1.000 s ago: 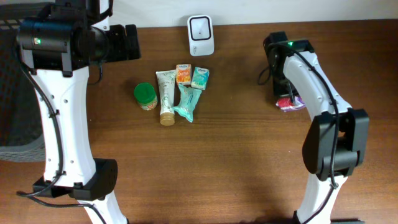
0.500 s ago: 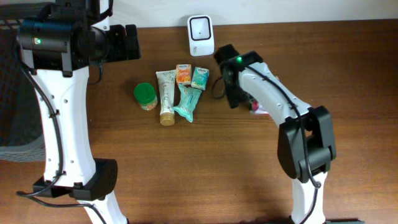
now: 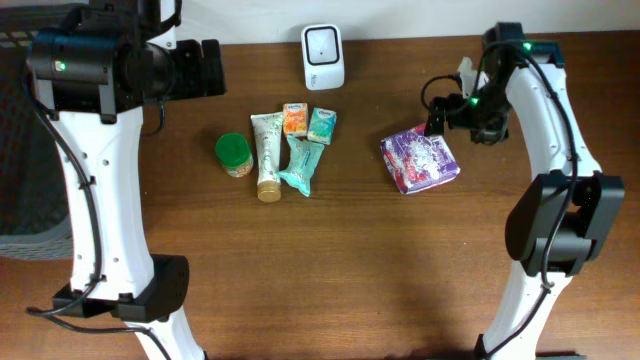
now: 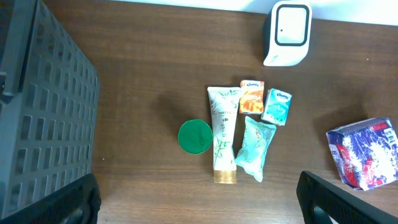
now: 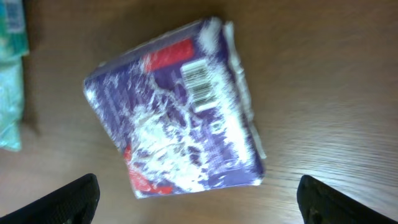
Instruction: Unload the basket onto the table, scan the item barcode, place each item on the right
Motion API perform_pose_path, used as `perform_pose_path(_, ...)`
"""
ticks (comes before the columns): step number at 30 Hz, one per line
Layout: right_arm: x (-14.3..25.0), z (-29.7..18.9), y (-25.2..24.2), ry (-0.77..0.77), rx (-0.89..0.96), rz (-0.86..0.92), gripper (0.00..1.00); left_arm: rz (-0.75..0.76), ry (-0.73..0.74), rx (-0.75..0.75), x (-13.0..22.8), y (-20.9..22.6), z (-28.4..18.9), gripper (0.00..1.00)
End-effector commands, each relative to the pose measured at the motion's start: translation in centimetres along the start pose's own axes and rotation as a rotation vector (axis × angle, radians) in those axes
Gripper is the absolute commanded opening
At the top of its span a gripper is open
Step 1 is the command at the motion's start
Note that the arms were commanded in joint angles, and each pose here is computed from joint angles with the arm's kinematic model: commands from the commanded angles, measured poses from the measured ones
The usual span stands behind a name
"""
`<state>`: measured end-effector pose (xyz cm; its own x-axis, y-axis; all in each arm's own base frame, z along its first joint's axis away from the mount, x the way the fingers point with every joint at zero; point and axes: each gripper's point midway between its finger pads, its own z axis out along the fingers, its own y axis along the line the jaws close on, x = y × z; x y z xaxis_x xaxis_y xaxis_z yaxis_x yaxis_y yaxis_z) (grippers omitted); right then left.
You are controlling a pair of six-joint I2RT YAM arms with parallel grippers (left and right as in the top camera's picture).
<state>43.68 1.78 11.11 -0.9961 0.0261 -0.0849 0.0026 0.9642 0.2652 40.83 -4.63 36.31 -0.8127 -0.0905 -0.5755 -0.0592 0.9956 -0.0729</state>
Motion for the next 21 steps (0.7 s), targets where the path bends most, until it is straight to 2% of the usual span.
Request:
perform_pose_path(1,1.1,1.4,2.7,0.036,-0.13,-0.082,1.0,0.014,-0.021,0.0,-0.2,0.1,-0.8,0.99)
perform_pose_path(3,1.1,2.3,2.8,0.041,-0.049,-0.123,0.93,0.014,-0.021,0.0,-0.2,0.1,-0.8,0.99)
perform_pose_path(7,0.4,2.8,2.1,0.01,0.297,-0.086,0.93,0.014,-0.021,0.0,-0.2,0.1,-0.8,0.99)
perform_pose_path(12,0.7,1.9,5.2,-0.116,0.694,-0.1,0.94,0.014,-0.021,0.0,-0.2,0.1,-0.8,0.99)
perform_pose_path(15,1.6,4.0,7.7,-0.156,0.74,-0.162,0.91,0.014,-0.021,0.0,-0.2,0.1,-0.8,0.99)
perform_pose_path(16,2.5,5.5,8.0,-0.153,0.746,-0.17,0.86,0.014,-0.021,0.0,-0.2,0.1,-0.8,0.99)
perform_pose_path(21,3.9,8.3,5.3,-0.215,0.883,-0.146,0.85,0.014,-0.021,0.0,-0.2,0.1,-0.8,0.99)
